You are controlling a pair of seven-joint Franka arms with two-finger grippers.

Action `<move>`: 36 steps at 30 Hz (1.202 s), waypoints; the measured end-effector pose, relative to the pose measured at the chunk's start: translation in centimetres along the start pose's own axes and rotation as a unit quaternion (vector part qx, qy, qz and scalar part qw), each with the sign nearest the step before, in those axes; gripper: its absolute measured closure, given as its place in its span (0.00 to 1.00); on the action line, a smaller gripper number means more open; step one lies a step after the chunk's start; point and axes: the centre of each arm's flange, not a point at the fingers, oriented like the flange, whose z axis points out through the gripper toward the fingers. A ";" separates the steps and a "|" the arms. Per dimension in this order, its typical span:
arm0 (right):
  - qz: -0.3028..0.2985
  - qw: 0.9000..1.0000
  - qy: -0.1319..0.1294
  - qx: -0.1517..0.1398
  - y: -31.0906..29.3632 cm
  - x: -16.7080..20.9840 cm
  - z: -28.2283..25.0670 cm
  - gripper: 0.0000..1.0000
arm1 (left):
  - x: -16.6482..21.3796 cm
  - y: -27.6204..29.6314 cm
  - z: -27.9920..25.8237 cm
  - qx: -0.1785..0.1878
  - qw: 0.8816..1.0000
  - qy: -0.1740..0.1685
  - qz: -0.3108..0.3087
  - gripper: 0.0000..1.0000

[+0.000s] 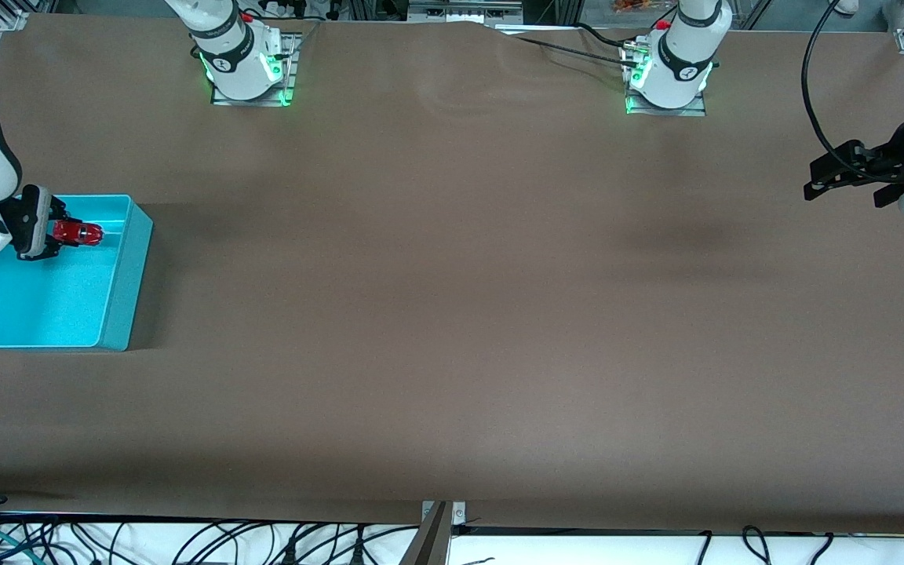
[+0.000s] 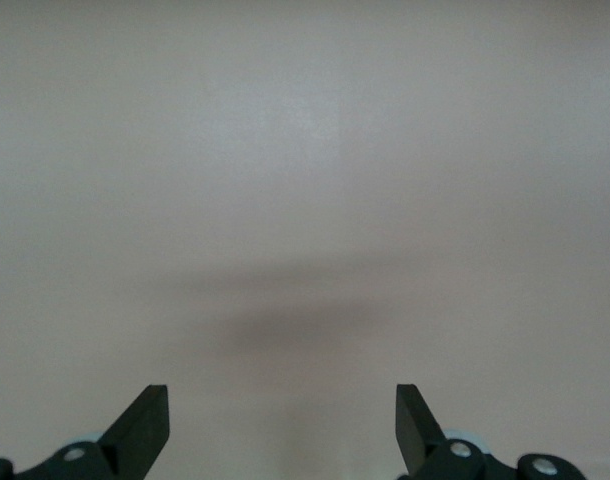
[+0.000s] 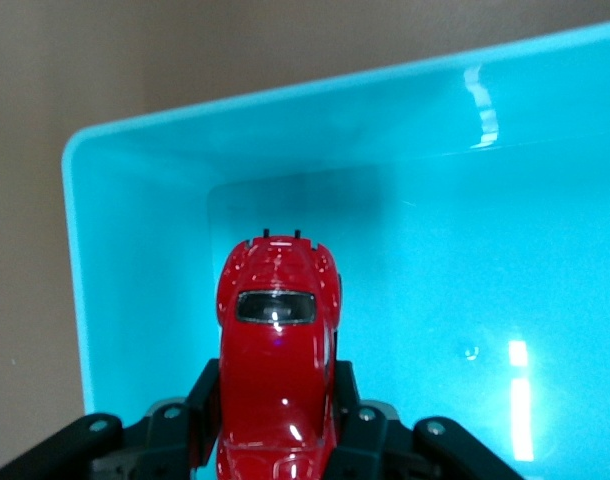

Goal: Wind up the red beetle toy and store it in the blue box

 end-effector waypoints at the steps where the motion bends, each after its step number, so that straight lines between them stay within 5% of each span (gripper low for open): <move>1: 0.000 1.000 0.001 0.002 0.0 -0.2 0.3 0.52 | 0.0 0.0 0.0 0.000 1.000 0.000 0.000 0.00; 36: -0.015 1.000 0.014 0.015 -0.5 -2.7 4.1 0.50 | -1.6 0.0 0.8 0.001 1.000 0.019 -0.001 0.00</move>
